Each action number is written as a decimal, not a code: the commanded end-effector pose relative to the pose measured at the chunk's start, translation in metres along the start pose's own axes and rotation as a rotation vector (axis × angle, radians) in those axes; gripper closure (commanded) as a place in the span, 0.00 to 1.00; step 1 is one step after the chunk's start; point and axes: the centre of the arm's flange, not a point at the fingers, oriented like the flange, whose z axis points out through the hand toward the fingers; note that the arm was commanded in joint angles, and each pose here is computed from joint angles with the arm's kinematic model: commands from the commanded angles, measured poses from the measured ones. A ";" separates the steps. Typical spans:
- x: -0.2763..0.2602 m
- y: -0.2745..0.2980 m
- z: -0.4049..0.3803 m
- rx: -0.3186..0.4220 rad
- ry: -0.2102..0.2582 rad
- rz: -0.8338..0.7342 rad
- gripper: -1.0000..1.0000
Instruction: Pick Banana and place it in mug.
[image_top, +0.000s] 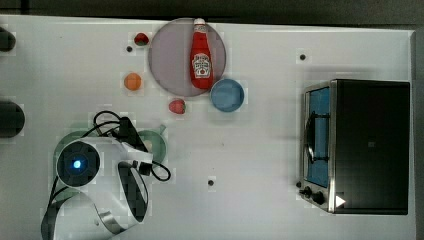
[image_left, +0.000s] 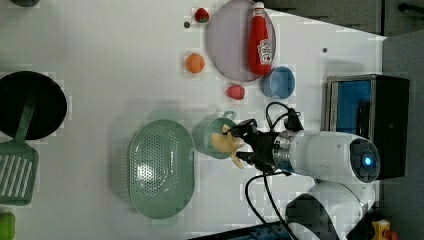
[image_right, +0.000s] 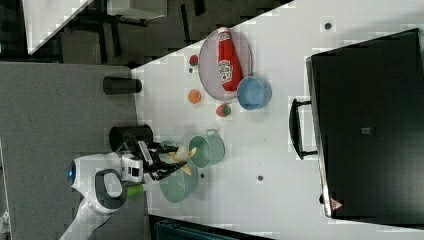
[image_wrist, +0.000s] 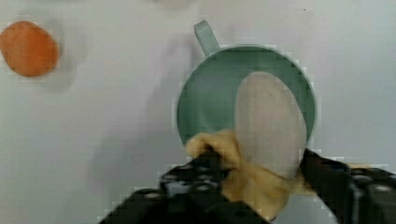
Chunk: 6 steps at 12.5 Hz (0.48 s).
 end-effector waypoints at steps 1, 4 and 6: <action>-0.008 -0.006 -0.007 0.030 0.000 0.050 0.04; 0.006 -0.015 -0.040 0.099 0.022 0.076 0.00; 0.030 -0.015 -0.080 0.100 0.051 0.074 0.00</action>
